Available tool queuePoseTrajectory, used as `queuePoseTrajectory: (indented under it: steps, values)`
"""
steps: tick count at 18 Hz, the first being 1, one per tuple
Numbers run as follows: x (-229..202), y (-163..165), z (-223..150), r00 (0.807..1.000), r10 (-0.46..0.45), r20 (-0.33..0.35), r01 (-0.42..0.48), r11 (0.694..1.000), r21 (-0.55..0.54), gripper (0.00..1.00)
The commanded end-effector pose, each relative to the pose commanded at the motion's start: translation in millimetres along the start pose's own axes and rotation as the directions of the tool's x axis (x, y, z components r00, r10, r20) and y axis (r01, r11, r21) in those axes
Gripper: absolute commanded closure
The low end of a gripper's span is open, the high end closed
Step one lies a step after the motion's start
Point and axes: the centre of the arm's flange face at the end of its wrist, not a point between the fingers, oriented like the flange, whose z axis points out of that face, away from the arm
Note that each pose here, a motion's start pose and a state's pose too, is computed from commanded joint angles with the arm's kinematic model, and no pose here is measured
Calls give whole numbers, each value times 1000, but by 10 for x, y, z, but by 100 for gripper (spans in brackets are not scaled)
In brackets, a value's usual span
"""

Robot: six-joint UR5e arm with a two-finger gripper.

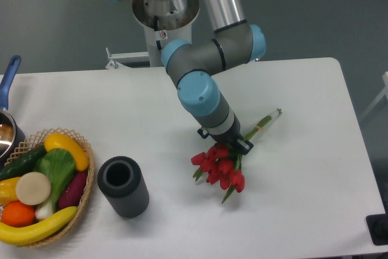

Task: Place the flowers on the table
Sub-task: 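Lower the held tulip bouquet toward the table beside the black cup, then lay the tulips flat on the table and open the gripper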

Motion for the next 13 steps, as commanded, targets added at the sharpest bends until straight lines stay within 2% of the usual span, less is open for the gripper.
queuePoseTrajectory:
  steps: [1, 2, 5, 8, 10, 11, 13]
  values:
    - [-32, -3, -30, 1000, -5, 8, 5, 1000, 6, 24]
    - [-58, 4, -78, 1000, -8, 17, 7, 1000, 13, 2]
    - [-78, 66, -229, 999, -28, 40, 27, 999, 23, 0]
    - [-143, 271, -473, 995, -84, 57, 78, 993, 86, 0]
    - [-293, 538, -779, 979, -184, 90, 170, 975, 143, 0]
    - [-418, 728, -841, 970, -225, 92, 207, 963, 172, 0]
    - [-621, 899, -930, 958, -275, 78, 246, 933, 261, 0]
